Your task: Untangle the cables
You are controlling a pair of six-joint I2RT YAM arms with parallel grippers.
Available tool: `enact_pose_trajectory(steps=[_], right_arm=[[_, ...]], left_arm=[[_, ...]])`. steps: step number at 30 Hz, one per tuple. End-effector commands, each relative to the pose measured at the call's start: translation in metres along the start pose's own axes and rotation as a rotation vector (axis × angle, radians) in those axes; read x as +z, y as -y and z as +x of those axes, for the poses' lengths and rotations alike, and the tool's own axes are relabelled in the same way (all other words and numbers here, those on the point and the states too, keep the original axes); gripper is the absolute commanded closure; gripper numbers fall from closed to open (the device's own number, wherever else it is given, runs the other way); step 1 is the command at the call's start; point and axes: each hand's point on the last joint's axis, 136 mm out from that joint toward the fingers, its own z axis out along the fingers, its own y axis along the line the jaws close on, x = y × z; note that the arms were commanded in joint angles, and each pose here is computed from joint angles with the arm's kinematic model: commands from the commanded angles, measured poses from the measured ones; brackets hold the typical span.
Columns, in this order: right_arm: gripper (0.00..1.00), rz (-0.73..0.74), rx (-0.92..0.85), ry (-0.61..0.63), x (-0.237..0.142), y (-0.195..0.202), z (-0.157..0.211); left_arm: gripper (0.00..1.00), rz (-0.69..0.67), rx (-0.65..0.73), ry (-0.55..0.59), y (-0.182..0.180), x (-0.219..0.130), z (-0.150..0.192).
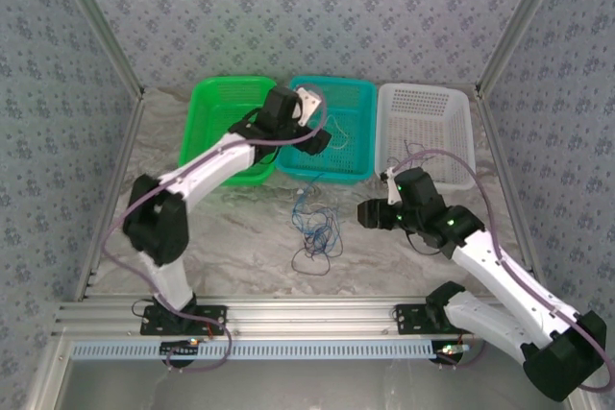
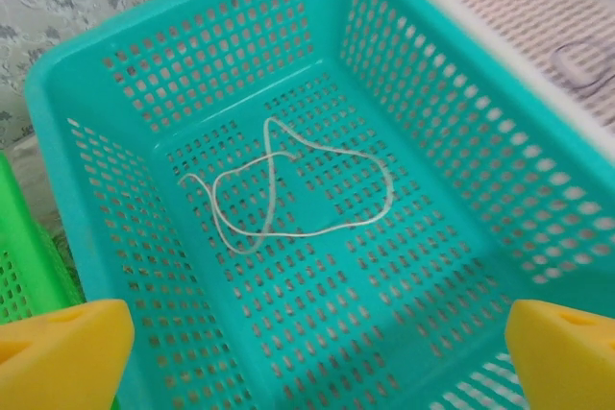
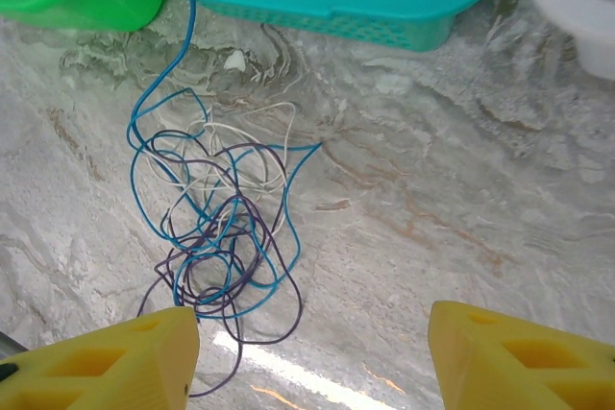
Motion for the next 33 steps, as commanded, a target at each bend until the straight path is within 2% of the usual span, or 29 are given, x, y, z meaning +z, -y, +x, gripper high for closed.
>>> enact_pose_trajectory(steps=[1,6,8,12,14,23,27,33], right_arm=[[0.34,-0.045,0.0,0.064,0.004,-0.012,-0.012],[0.33,-0.039,-0.002,0.056,0.012,-0.008,-0.005],[0.33,-0.038,0.003,0.051,0.014,-0.006,-0.001],[0.33,-0.042,0.022,0.07,0.016,-0.004,0.001],[0.32,-0.049,0.024,0.074,0.014,-0.005,0.002],[0.31,-0.024,0.023,0.082,0.006,0.003,0.009],[0.31,-0.02,0.027,0.086,0.005,0.004,0.009],[0.3,-0.016,0.027,0.084,0.007,0.006,0.009]], left_arm=[[0.01,0.055,-0.071,0.151,0.009,-0.041,-0.021],[0.05,0.125,-0.095,0.066,0.032,-0.055,0.033],[0.06,0.157,-0.083,0.009,0.045,-0.052,0.057],[0.13,0.187,-0.118,-0.074,0.055,-0.035,0.083],[0.18,0.208,-0.133,-0.104,0.061,-0.025,0.091],[0.24,0.208,-0.182,-0.195,0.071,0.004,0.118],[0.24,0.182,-0.162,-0.207,0.075,0.003,0.123],[0.22,0.134,-0.161,-0.144,0.068,-0.015,0.107]])
